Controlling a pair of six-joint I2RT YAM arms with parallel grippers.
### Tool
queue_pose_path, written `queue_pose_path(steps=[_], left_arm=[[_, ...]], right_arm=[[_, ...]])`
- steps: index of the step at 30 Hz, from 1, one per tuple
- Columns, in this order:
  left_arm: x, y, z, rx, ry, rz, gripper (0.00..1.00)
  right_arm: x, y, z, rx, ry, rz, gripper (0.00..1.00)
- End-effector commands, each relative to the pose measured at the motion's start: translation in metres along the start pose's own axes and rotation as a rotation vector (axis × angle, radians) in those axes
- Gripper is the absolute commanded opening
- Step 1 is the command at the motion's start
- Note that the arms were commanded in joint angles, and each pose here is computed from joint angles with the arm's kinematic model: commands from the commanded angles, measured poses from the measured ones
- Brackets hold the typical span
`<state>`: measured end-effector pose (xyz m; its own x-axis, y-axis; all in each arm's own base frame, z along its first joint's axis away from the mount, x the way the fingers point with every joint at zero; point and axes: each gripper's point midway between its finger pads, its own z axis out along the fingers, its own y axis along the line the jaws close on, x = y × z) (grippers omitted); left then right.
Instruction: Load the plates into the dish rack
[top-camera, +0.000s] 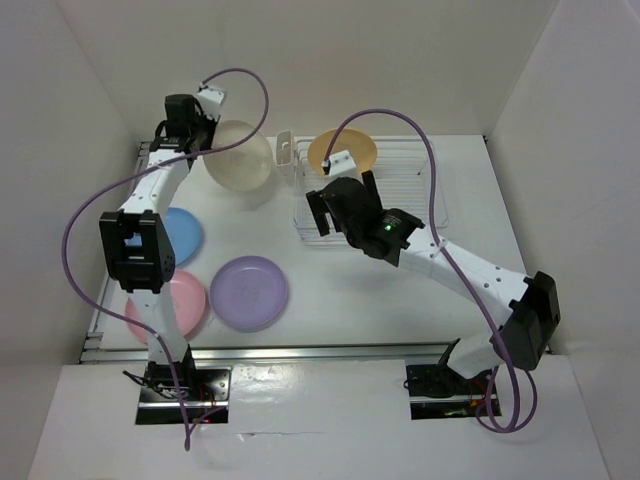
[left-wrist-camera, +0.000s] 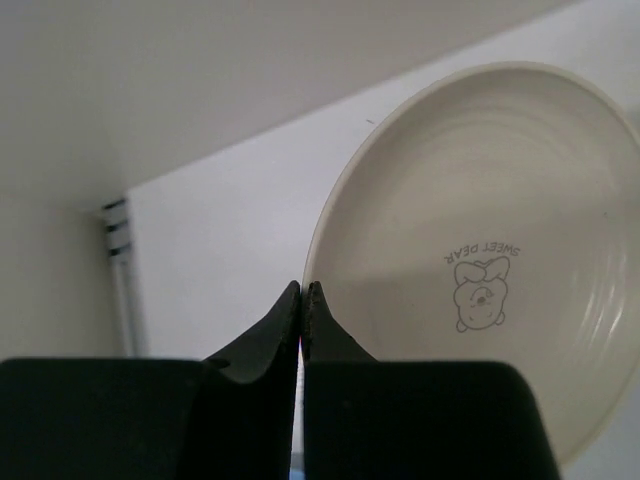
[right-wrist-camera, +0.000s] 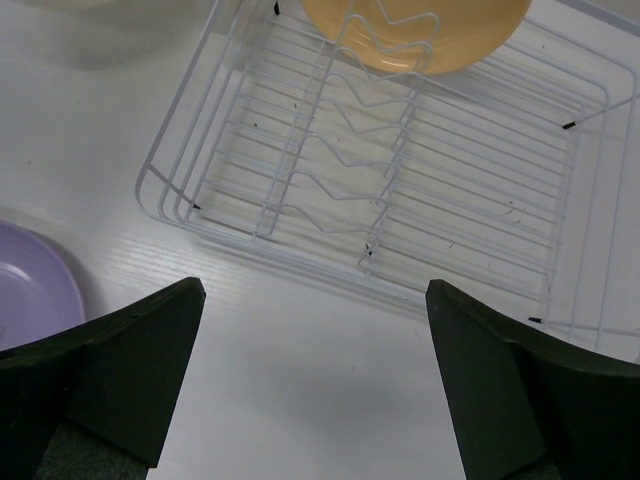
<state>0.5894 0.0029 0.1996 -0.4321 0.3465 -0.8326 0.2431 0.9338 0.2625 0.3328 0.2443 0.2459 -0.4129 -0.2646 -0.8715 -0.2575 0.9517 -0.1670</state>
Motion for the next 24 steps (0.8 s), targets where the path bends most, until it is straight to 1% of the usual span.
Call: queue_pose_path(steps=[1,2,3,4,5,6,7,8,9,10,11,12,13,14,16,17,18,19,20,21,22,23,24], left_arm=[[-0.082,0.073,-0.063,-0.319,-0.193,-0.016,0.0],[-0.088,0.078,-0.071,-0.346,-0.219,-0.028,0.0],[-0.113,0.08,-0.09,-0.367,-0.302,-0.027,0.0],[-0.123,0.082,-0.099,-0.381,-0.343,-0.027,0.0],[-0.116,0.081,-0.101,-0.392,-0.349,-0.03,0.0],[-0.125,0.076,-0.108,-0.398,-0.396,-0.017,0.0],[-0.16,0.076,-0.139,-0.433,-0.542,0.018,0.0],[-0.152,0.067,-0.137,-0.423,-0.554,0.041,0.0],[-0.163,0.047,-0.142,-0.325,-0.635,0.1,0.0],[-0.17,0.036,-0.15,-0.282,-0.697,0.146,0.0],[-0.198,0.034,-0.187,-0.311,-0.866,0.22,0.0],[-0.187,0.015,-0.182,-0.272,-0.899,0.255,0.0],[-0.198,-0.007,-0.192,-0.218,-0.98,0.292,0.0],[-0.211,-0.018,-0.208,-0.23,-1.052,0.367,0.0],[-0.219,-0.045,-0.216,-0.213,-1.123,0.46,0.0],[-0.231,-0.071,-0.228,-0.2,-1.191,0.539,0.0],[-0.237,-0.085,-0.236,-0.193,-1.23,0.584,0.0],[-0.239,-0.099,-0.227,-0.159,-1.231,0.621,0.0],[-0.244,-0.123,-0.227,-0.097,-1.255,0.659,0.0],[-0.247,-0.132,-0.224,-0.085,-1.256,0.695,0.0],[-0.244,-0.144,-0.212,-0.057,-1.242,0.732,0.0],[-0.247,-0.157,-0.212,-0.04,-1.257,0.766,0.0],[-0.246,-0.163,-0.208,-0.045,-1.252,0.78,0.0]], right_arm=[[-0.016,-0.007,-0.009,-0.001,-0.06,0.052,1.0],[-0.016,-0.005,-0.01,-0.01,-0.059,0.052,1.0],[-0.015,-0.006,-0.011,-0.01,-0.059,0.052,1.0],[-0.015,-0.006,-0.011,-0.01,-0.059,0.052,1.0],[-0.015,-0.006,-0.011,-0.01,-0.059,0.052,1.0],[-0.015,-0.005,-0.011,-0.019,-0.057,0.052,1.0],[-0.015,-0.005,-0.011,-0.019,-0.057,0.052,1.0],[-0.015,-0.005,-0.011,-0.019,-0.057,0.052,1.0],[-0.015,-0.007,-0.011,-0.009,-0.059,0.052,1.0],[-0.017,-0.008,-0.014,-0.01,-0.066,0.057,1.0],[-0.018,-0.01,-0.013,0.003,-0.068,0.067,1.0],[-0.016,-0.017,-0.015,0.037,-0.072,0.067,1.0],[-0.016,-0.02,-0.015,0.053,-0.075,0.068,1.0],[-0.021,-0.026,-0.02,0.068,-0.098,0.084,1.0],[-0.025,-0.036,-0.025,0.106,-0.12,0.097,1.0],[-0.029,-0.041,-0.03,0.119,-0.136,0.11,1.0],[-0.034,-0.048,-0.033,0.148,-0.156,0.124,1.0],[-0.036,-0.054,-0.037,0.171,-0.166,0.131,1.0],[-0.036,-0.059,-0.039,0.197,-0.177,0.139,1.0],[-0.044,-0.069,-0.047,0.224,-0.211,0.161,1.0],[-0.046,-0.084,-0.054,0.301,-0.232,0.169,1.0],[-0.048,-0.094,-0.059,0.345,-0.25,0.169,1.0],[-0.063,-0.109,-0.074,0.382,-0.305,0.177,1.0]])
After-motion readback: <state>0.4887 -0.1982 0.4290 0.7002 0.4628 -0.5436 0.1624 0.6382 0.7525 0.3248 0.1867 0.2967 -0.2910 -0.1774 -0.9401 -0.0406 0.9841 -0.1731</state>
